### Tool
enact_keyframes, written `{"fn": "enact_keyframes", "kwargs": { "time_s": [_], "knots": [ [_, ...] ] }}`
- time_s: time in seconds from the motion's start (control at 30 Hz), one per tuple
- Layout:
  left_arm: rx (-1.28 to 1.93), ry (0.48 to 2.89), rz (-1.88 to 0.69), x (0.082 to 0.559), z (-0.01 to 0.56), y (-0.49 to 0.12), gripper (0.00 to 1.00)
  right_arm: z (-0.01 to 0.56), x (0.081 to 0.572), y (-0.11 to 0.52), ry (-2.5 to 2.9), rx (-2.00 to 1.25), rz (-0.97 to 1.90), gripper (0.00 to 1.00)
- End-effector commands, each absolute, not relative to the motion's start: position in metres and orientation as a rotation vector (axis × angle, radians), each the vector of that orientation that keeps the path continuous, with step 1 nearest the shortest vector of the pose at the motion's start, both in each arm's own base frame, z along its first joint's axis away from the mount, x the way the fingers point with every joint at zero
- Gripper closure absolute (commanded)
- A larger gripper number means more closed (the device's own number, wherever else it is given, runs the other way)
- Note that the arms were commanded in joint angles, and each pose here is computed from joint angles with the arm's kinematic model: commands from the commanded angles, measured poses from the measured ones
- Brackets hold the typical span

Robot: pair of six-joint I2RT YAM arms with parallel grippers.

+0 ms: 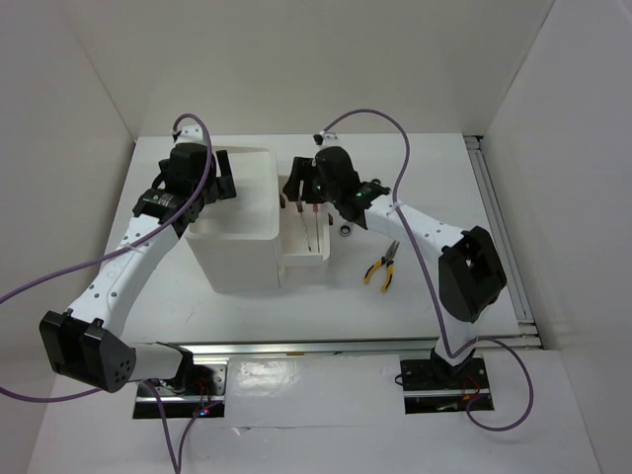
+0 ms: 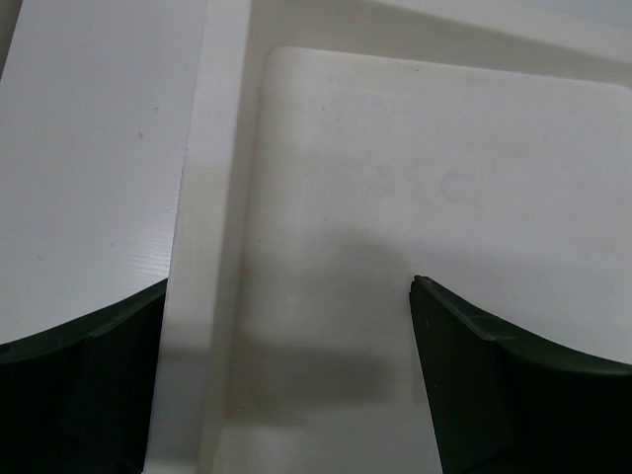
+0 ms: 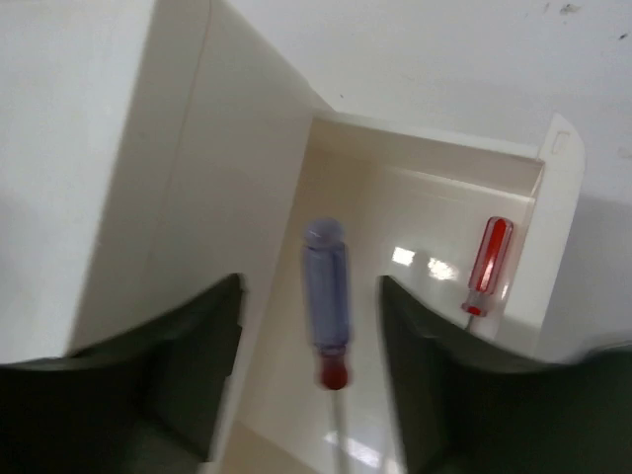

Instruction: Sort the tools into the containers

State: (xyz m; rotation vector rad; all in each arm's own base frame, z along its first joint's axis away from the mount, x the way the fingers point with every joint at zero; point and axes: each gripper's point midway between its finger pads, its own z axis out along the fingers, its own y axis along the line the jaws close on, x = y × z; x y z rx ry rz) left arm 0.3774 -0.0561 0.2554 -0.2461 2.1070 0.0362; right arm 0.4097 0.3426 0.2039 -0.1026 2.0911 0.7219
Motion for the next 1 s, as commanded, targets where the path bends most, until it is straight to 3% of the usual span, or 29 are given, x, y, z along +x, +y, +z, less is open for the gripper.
{"fn": "enact_keyframes", "kwargs": {
  "time_s": [0.0, 0.03, 0.13, 0.2, 0.23, 0.27, 0.3, 0.37, 0.5, 0.97],
  "knots": [
    [-0.108, 2.324, -0.036, 0.352, 0.203, -0.081, 0.00, 0.259, 0.423, 0.346, 1.959, -0.088, 0.718, 0.22],
    [-0.108, 2.324, -0.036, 0.352, 0.203, -0.081, 0.00, 0.256, 0.422, 0.345, 1.971, -0.100, 0.705, 0.17],
    [-0.108, 2.324, -0.036, 0.352, 0.203, -0.081, 0.00, 0.289, 0.427, 0.321, 1.892, -0.068, 0.655, 0.16],
    [-0.108, 2.324, -0.036, 0.352, 0.203, -0.081, 0.00, 0.291, 0.440, 0.283, 1.879, -0.034, 0.499, 0.24],
    [-0.108, 2.324, -0.036, 0.352, 0.203, -0.081, 0.00, 0.277, 0.441, 0.265, 1.927, -0.030, 0.404, 0.34],
    [-0.108, 2.324, -0.036, 0.352, 0.203, -0.081, 0.00, 0.267, 0.452, 0.234, 1.952, 0.026, 0.267, 0.53],
    [-0.108, 2.324, -0.036, 0.352, 0.203, -0.081, 0.00, 0.253, 0.454, 0.219, 1.995, 0.037, 0.199, 1.00],
    [-0.108, 2.324, -0.036, 0.352, 0.203, -0.081, 0.00, 0.206, 0.444, 0.191, 2.107, 0.022, 0.052, 1.00],
    [-0.107, 2.333, -0.032, 0.350, 0.199, -0.081, 0.00, 0.163, 0.422, 0.194, 2.149, -0.047, 0.117, 1.00],
    [-0.098, 2.338, -0.055, 0.350, 0.199, -0.084, 0.00, 0.162, 0.402, 0.330, 2.164, -0.135, 0.525, 1.00]
  ]
}}
